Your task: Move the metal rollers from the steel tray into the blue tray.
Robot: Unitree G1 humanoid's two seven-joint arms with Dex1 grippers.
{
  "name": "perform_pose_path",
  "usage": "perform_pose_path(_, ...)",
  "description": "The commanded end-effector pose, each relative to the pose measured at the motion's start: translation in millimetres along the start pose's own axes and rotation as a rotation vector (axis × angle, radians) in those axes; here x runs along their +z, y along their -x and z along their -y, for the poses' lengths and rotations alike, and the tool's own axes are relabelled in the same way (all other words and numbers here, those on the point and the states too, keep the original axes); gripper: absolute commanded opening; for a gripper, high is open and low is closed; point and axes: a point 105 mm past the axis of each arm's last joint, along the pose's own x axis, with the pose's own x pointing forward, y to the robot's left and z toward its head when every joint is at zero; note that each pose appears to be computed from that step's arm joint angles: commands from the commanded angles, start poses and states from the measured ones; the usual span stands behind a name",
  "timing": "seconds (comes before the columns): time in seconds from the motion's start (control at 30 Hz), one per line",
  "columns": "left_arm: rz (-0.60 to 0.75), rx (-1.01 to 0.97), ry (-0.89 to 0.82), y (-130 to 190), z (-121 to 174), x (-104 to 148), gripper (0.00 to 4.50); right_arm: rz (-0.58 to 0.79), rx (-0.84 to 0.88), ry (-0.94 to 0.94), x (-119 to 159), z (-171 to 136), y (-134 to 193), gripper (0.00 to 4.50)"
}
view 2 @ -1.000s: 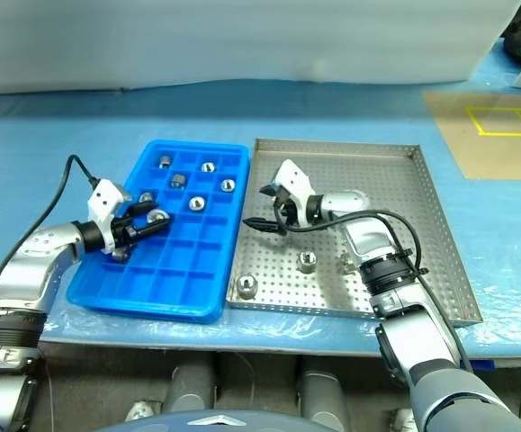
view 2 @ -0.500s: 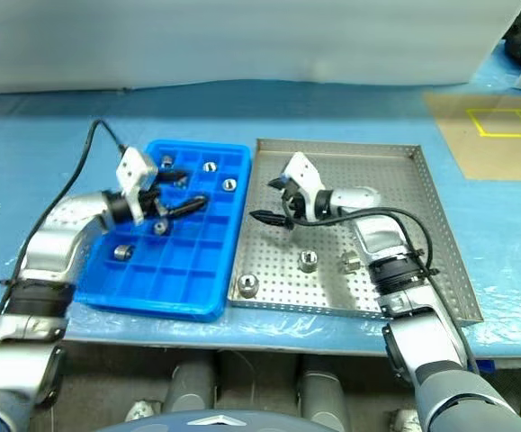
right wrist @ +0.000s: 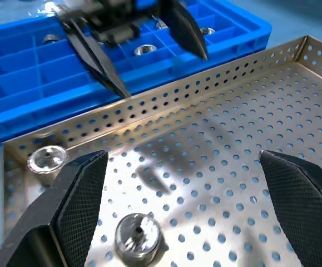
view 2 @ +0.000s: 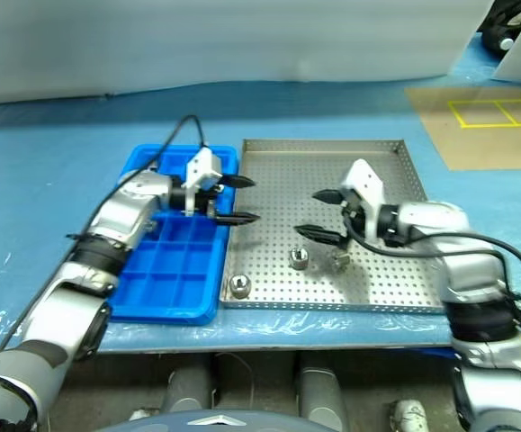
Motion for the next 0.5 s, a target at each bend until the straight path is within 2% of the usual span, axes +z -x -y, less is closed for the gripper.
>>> perform_pose_path(0.03, 0.008, -0.098, -0.062, -22.8, 3.6, 10.7, 4.36, -0.019, -0.020, 0.047, 5.4, -20.9, 19.1, 4.50)
perform_pose_path(0.13, -0.002, -0.170, -0.068, -38.3, 10.6, 8.8, 4.36, -0.057, -0.048, 0.047, 0.3, -31.7, 26.5, 4.50)
perform_pose_path(0.3, -0.095, -0.297, -0.104, -52.6, 29.4, -12.8, 4.36, -0.074, -0.114, 0.016, -8.1, -36.9, 29.0, 4.50)
perform_pose_path(0.5, -0.158, -0.323, -0.125, -59.4, 36.8, -29.5, 4.36, -0.072, -0.154, 0.000, -11.3, -36.2, 27.7, 4.50)
